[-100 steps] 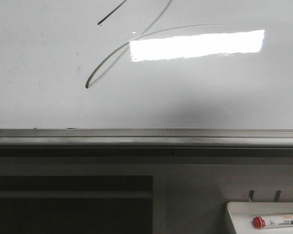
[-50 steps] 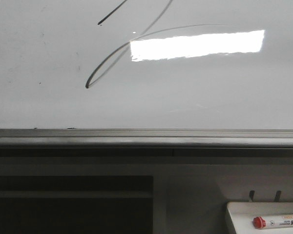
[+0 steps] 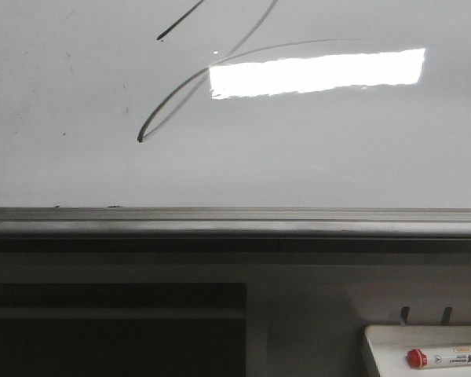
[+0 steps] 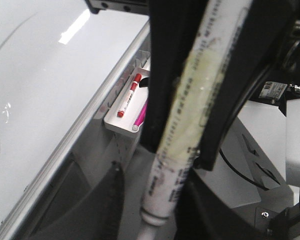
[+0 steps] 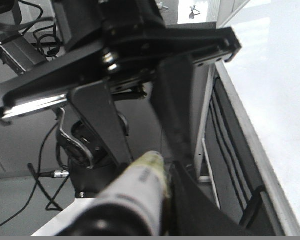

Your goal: Write number 2 on whiteboard

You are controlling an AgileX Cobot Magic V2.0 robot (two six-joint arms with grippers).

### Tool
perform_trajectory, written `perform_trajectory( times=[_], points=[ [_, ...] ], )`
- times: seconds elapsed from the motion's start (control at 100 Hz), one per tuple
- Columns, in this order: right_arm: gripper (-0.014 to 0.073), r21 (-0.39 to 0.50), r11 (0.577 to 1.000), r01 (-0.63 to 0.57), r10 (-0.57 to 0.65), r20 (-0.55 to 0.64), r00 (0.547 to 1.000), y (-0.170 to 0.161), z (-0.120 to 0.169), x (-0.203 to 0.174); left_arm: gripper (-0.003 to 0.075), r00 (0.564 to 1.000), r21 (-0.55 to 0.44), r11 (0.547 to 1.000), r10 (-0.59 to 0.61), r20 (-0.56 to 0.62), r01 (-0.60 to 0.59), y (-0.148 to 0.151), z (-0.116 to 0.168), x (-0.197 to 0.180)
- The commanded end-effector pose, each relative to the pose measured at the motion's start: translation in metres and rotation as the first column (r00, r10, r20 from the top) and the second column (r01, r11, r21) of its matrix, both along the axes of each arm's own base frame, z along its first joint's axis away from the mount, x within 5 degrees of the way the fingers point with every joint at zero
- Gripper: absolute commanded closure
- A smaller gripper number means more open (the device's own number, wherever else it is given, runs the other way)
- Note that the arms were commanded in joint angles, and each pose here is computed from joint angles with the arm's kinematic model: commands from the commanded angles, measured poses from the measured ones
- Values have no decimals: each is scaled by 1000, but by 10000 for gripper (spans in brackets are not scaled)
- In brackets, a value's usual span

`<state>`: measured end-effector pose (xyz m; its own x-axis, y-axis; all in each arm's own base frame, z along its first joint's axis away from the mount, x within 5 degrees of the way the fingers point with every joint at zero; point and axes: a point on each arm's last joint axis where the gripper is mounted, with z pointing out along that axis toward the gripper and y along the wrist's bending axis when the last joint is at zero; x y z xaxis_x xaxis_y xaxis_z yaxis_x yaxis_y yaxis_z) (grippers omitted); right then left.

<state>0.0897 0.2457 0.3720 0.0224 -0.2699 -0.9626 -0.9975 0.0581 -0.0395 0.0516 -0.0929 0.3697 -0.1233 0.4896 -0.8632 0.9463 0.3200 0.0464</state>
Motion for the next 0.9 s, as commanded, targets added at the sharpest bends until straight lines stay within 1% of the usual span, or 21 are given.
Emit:
perform_trajectory(
  times=[0.0, 0.04, 0.14, 0.21, 0.23, 0.28, 0.31, 0.32, 0.34, 0.35, 0.36, 0.4, 0.45, 0.5, 0.61, 0.73, 0.81, 0.86, 0.89],
  points=[
    [673, 73, 997, -11, 13, -24, 1000, -4, 20, -5, 697, 998, -82, 996, 42, 36, -39, -4, 14, 7],
    [673, 74, 997, -11, 13, -25, 1000, -4, 20, -5, 740, 998, -88, 995, 47, 40, -43, -4, 15, 8],
    [671, 80, 997, -6, 8, -32, 999, -4, 20, -4, 741, 997, -100, 994, 58, 50, -52, -5, 16, 9],
    [615, 85, 996, 1, 2, -36, 999, -4, 21, -4, 741, 997, -100, 994, 57, 56, -51, -5, 16, 9],
    [580, 86, 996, 3, 0, -36, 999, -4, 21, -4, 741, 997, -100, 994, 57, 56, -51, -5, 16, 9],
    [463, 87, 996, 8, -5, -35, 999, -4, 21, -3, 741, 997, -99, 994, 56, 58, -50, -5, 16, 9],
    [356, 90, 996, 16, -13, -33, 999, -4, 21, -3, 741, 997, -99, 994, 56, 58, -50, -5, 16, 9],
    [333, 93, 995, 22, -19, -34, 999, -4, 21, -2, 741, 997, -99, 994, 56, 58, -50, -5, 16, 9],
    [242, 98, 995, 34, -31, -34, 999, -4, 22, -1, 741, 997, -99, 994, 56, 58, -50, -5, 16, 9],
    [242, 100, 994, 38, -35, -36, 999, -4, 22, -1, 741, 997, -99, 994, 56, 58, -50, -5, 16, 9],
    [197, 102, 994, 42, -39, -37, 999, -4, 22, 0, 741, 997, -99, 994, 56, 58, -50, -5, 16, 9],
    [81, 114, 991, 72, -68, -37, 997, -4, 23, 2, 741, 997, -99, 994, 56, 58, -50, -5, 16, 9],
    [-17, 127, 986, 106, -103, -30, 994, -5, 25, 5, 741, 997, -99, 994, 56, 58, -50, -5, 16, 9],
    [-69, 151, 976, 154, -153, -20, 988, -7, 28, 9, 741, 996, -107, 993, 63, 64, -56, -5, 17, 10],
    [-64, 195, 950, 242, -247, -1, 969, -13, 35, 16, 741, 989, -165, 982, 105, 103, -87, -3, 23, 12],
    [-64, 218, 922, 321, -329, 4, 944, -24, 38, 29, 741, 971, -261, 955, 185, 151, -142, 0, 33, 16],
    [-59, 220, 901, 375, -378, -30, 925, -33, 35, 37, 741, 956, -329, 927, 246, 161, -183, 1, 39, 20],
    [-36, 215, 885, 414, -409, -66, 910, -41, 31, 43, 741, 944, -376, 901, 291, 155, -216, 2, 43, 23],
    [-5, 216, 873, 438, -430, -88, 899, -46, 29, 45, 741, 936, -408, 881, 321, 147, -238, 3, 45, 26]
  ],
)
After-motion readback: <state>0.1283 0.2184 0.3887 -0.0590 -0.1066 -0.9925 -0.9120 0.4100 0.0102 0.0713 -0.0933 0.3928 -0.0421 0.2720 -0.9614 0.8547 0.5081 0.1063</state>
